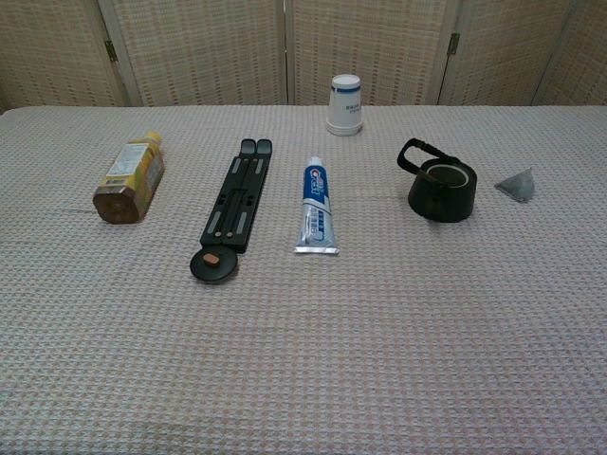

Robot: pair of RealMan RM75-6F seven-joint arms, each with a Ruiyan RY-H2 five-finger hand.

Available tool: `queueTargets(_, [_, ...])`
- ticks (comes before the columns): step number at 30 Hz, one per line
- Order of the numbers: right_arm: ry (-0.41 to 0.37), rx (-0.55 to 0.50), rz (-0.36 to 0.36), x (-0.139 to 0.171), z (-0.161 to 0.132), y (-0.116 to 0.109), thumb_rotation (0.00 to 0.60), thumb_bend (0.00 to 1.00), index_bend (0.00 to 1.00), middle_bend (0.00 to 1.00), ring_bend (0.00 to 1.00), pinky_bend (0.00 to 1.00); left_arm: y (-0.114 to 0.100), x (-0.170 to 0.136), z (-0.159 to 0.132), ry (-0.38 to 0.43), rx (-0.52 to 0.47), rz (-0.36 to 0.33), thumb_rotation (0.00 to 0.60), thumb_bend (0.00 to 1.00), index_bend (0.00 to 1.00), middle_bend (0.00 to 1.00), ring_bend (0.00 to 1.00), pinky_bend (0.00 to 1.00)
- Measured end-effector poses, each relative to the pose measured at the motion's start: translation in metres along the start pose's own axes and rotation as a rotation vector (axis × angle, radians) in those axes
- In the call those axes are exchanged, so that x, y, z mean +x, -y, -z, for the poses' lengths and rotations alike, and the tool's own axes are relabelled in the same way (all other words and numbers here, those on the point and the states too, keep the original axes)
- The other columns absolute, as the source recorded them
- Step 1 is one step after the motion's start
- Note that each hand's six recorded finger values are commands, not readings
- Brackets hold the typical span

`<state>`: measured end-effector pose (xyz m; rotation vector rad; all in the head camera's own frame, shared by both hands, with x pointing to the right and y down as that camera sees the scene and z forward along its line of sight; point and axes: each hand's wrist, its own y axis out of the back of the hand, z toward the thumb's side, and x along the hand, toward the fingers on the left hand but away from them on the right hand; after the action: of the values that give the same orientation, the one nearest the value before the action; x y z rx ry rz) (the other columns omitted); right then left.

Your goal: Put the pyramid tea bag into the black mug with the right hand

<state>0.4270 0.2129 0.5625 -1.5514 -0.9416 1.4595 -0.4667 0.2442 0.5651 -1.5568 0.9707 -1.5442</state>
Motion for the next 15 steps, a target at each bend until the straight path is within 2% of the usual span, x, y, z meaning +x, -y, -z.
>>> queueTargets(9, [-0.002,0.007,-0.024,0.0,0.001,0.004,0.6,0.1,0.0,0.0,0.0,0.0,0.0,-0.003,-0.006,0.018,0.0,-0.008,0.6,0.22,0.0,0.0,0.0,0.25])
queueTargets(15, [-0.022,-0.004,-0.068,-0.008,-0.002,0.01,0.6,0.15,0.02,0.0,0.0,0.0,0.001,-0.002,-0.004,0.006,0.008,-0.009,0.6,0.22,0.0,0.0,0.0,0.25])
